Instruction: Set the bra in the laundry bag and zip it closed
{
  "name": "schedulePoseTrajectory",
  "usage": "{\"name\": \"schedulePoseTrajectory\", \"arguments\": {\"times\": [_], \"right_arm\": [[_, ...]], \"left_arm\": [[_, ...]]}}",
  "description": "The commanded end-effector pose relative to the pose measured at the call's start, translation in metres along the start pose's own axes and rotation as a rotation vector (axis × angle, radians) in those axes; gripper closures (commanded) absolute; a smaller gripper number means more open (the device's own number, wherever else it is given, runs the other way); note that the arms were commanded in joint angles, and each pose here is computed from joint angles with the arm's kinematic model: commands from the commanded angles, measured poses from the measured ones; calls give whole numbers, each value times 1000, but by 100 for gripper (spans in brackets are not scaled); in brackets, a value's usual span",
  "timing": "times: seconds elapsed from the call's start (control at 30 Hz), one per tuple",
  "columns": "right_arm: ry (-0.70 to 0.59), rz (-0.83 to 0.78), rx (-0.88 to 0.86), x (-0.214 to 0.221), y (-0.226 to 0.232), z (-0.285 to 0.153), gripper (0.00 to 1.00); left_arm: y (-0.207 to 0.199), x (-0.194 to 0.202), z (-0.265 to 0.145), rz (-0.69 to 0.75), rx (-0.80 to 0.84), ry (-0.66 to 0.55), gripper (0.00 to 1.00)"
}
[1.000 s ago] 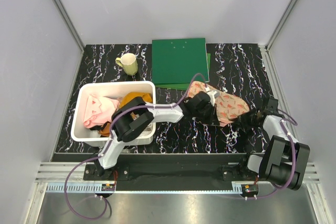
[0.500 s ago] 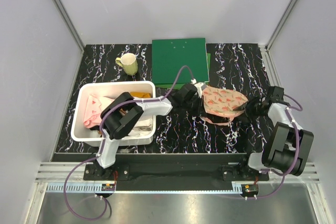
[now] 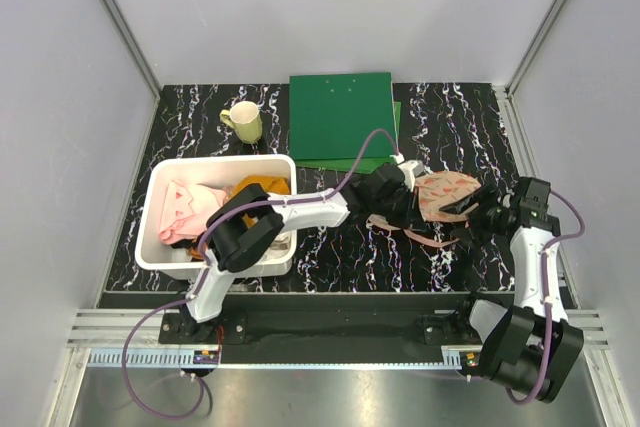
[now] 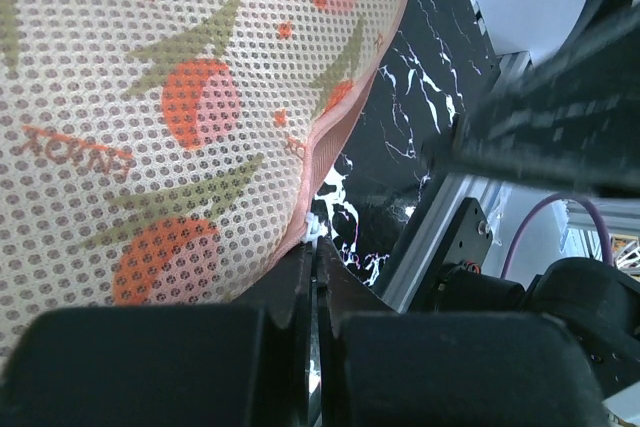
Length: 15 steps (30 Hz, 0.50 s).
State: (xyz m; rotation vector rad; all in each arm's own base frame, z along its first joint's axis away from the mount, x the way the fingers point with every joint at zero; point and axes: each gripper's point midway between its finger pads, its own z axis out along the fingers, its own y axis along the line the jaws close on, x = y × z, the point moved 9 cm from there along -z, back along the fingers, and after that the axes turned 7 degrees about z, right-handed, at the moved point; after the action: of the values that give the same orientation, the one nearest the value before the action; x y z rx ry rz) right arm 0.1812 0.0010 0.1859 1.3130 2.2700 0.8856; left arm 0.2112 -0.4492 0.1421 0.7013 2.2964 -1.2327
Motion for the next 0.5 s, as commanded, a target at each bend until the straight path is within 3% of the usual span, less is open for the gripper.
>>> {"name": "schedulePoseTrajectory", "arguments": {"times": [0.0,0.17,0.2,0.47], "right_arm": [[68,86,-6,9,-6,5,32],[68,132,-34,5,-10,19,46],[67,138,-31,4,-11,21,53],[45,155,12,-8,-20,41,59]], "left_arm": [[-22,-17,0,19,53,-60,100],[-35,-12,1,25,78,-53,100],[-38,-11,1,27,83,-50,100],[-45,-3,-1,24,108,-33,100]]}}
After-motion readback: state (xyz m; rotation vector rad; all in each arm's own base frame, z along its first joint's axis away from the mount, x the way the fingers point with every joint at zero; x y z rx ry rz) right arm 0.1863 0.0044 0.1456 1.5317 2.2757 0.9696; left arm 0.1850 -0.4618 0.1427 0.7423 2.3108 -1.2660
